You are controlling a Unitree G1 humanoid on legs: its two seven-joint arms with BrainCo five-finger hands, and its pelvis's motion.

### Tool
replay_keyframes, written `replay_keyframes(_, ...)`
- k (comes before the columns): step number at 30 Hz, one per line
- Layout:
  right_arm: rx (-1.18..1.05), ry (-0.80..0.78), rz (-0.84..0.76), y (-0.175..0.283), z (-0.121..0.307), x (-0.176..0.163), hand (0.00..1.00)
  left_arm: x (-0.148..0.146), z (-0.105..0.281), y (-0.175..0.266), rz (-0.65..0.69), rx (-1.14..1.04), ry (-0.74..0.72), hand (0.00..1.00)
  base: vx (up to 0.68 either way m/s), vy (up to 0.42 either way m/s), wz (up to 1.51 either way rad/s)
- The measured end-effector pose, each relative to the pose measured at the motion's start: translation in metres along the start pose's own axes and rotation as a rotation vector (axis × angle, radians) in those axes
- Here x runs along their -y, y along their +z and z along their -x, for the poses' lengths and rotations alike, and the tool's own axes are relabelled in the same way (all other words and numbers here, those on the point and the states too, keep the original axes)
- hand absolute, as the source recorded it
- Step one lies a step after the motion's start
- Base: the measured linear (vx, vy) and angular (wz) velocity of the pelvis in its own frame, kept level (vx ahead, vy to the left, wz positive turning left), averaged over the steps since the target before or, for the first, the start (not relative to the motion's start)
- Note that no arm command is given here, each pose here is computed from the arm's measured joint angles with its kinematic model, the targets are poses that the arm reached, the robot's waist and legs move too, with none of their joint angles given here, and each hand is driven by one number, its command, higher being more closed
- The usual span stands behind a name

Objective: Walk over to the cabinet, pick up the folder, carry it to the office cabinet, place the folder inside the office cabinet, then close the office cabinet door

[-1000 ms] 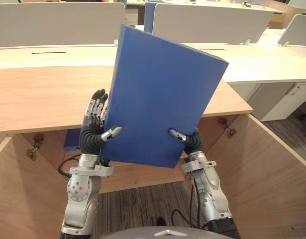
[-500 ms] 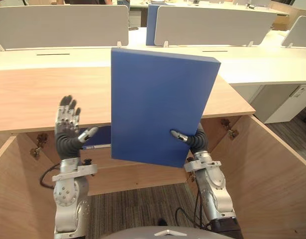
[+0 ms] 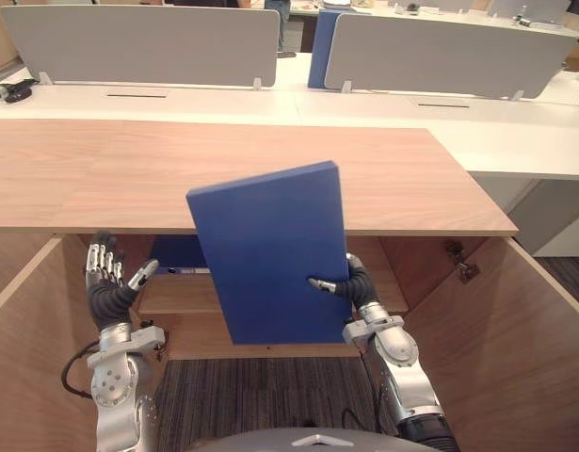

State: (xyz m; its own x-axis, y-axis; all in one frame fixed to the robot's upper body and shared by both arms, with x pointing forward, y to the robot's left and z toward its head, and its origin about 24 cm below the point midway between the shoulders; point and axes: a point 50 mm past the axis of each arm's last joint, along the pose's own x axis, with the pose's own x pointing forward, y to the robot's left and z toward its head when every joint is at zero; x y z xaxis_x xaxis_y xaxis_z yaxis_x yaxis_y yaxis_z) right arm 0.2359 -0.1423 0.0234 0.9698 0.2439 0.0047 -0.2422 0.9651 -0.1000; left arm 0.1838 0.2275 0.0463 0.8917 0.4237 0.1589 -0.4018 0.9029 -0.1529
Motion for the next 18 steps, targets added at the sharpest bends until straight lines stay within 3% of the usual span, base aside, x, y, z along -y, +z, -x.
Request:
replay_keyframes(6,0.087,0.057,0.249,0.025,-0.032,0.003,1.00,0.004,-0.012,-0.007,-0.024,-0.020,0.006,0.00,-0.17,0.031,0.24)
replay_keyframes(18,0.220,0.085,0.489,0.052,-0.050,-0.019,1.00,0.027,-0.025,-0.004,-0.020,0.010,-0.038,0.00,-0.12,0.003,0.08)
